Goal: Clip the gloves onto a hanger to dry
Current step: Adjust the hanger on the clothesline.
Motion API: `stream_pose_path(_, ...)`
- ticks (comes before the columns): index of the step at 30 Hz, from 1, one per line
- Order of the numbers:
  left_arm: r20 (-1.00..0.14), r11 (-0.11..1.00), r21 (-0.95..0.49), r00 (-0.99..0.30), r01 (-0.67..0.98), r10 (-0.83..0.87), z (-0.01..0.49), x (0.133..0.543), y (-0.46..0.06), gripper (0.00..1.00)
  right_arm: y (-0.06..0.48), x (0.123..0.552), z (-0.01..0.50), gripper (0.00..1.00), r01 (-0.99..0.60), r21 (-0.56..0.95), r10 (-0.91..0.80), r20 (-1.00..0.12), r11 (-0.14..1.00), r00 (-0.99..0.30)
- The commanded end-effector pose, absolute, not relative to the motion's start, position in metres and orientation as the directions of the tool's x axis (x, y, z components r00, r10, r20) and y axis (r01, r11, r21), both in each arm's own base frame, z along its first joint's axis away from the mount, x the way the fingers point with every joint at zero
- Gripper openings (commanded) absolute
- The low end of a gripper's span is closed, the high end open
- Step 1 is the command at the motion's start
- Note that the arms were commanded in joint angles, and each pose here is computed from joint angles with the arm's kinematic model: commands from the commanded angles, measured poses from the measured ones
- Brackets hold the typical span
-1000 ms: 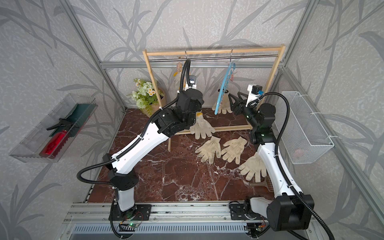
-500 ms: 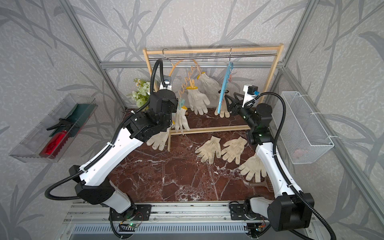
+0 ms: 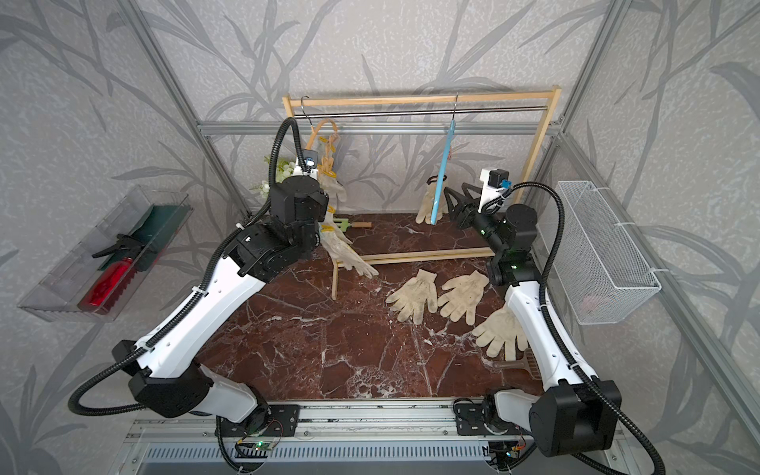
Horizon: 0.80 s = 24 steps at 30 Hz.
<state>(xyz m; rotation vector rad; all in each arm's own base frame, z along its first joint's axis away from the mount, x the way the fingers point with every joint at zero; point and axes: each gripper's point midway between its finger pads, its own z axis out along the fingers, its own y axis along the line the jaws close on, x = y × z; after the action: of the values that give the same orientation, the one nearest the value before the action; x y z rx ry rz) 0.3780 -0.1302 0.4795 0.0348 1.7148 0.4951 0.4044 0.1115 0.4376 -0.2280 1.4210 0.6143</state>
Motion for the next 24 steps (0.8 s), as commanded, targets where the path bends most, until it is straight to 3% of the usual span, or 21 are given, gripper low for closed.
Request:
stream_pose_path(1, -0.955, 0.914, 0.286, -0.162, -0.286, 0.249, 0.498, 0.369, -0.115, 0.20, 0.114, 0.405, 0.443, 0.58, -0.530, 0.191, 0.253, -0.966, 0.826, 0.046)
stream_pose_path(5, -0.959, 0.949, 0.255, -0.172, -0.186, 0.224, 0.492, 0.367, -0.129, 0.55, 0.114, 0.405, 0.441, 0.58, -0.530, 0.192, 0.250, -0.967, 0.826, 0.040)
stream_pose_path(8, -0.967, 0.971, 0.216, -0.159, -0.103, 0.199, 0.496, 0.359, -0.146, 0.66, 0.117, 0.405, 0.439, 0.58, -0.535, 0.187, 0.242, -0.970, 0.824, 0.034)
stream_pose_path(15, -0.978, 0.979, 0.191, -0.069, 0.065, 0.195, 0.527, 0.324, -0.203, 0.73, 0.123, 0.404, 0.437, 0.58, -0.545, 0.178, 0.230, -0.973, 0.819, 0.028)
stream_pose_path(24, -0.989, 0.919, 0.028, -0.123, 0.393, 0.082, 0.520, 0.307, -0.287, 0.72, 0.151, 0.406, 0.434, 0.58, -0.581, 0.141, 0.184, -0.983, 0.801, 0.015)
